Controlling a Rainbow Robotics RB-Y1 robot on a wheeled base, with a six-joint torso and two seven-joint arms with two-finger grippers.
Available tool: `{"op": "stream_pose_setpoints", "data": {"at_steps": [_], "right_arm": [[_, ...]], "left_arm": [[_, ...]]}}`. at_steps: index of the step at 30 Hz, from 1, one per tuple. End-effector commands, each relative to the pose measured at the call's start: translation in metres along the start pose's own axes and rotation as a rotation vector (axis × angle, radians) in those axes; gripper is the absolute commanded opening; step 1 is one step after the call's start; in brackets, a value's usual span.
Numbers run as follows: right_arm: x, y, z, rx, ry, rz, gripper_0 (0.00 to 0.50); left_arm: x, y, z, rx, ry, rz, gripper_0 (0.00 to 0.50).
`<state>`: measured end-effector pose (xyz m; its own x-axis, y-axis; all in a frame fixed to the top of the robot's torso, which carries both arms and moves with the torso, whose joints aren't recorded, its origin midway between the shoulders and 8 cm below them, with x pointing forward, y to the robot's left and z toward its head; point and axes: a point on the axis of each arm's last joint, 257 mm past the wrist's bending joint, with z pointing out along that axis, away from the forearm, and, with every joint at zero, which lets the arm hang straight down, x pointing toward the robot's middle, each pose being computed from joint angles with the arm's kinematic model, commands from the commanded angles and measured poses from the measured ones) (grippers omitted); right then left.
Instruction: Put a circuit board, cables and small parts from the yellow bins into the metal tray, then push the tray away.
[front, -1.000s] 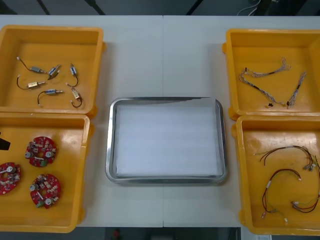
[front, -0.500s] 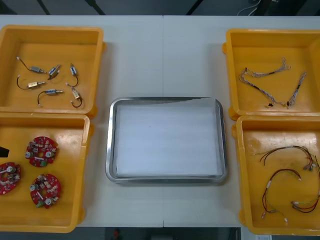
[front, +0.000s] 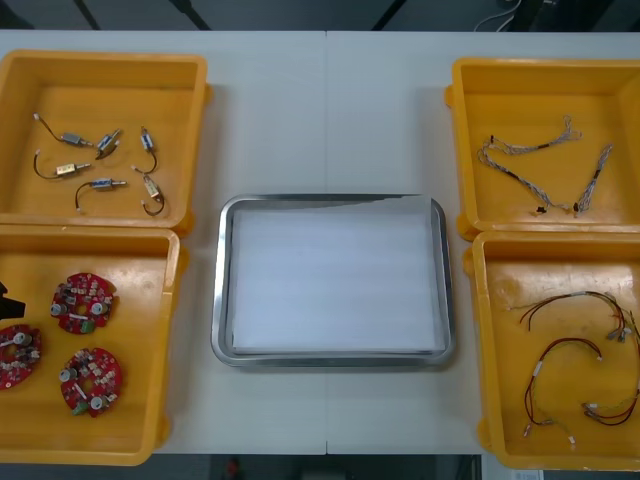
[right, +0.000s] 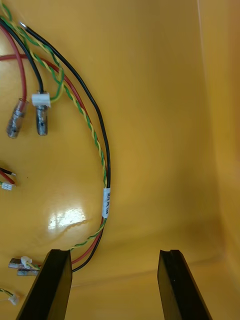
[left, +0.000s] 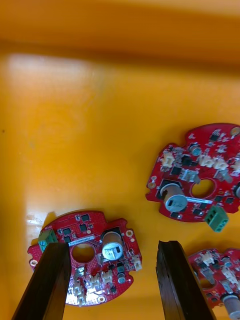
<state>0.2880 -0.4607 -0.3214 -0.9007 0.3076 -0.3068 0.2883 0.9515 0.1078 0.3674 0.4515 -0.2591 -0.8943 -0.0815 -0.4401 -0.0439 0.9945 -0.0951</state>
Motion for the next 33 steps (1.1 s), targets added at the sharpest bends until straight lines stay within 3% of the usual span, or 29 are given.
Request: {"op": "stream_pose_setpoints", "data": {"at_steps": [1,14,33], "right_arm": [[0.009,0.006,0.018,-0.020,0.032,0.030,0.500],[0.008,0.011,0.026,-0.011,0.036,0.022,0.500],[0.005,0.010,0.042,0.005,0.045,0.020,0.500]], "left_arm": [[0.006,0.016,0.007,-0.044,0.020,-0.017,0.500],[0.024,0.011,0.021,-0.043,0.058,-0.006,0.500],[0.029,0.018,0.034,-0.052,0.053,-0.019,0.500]]}}
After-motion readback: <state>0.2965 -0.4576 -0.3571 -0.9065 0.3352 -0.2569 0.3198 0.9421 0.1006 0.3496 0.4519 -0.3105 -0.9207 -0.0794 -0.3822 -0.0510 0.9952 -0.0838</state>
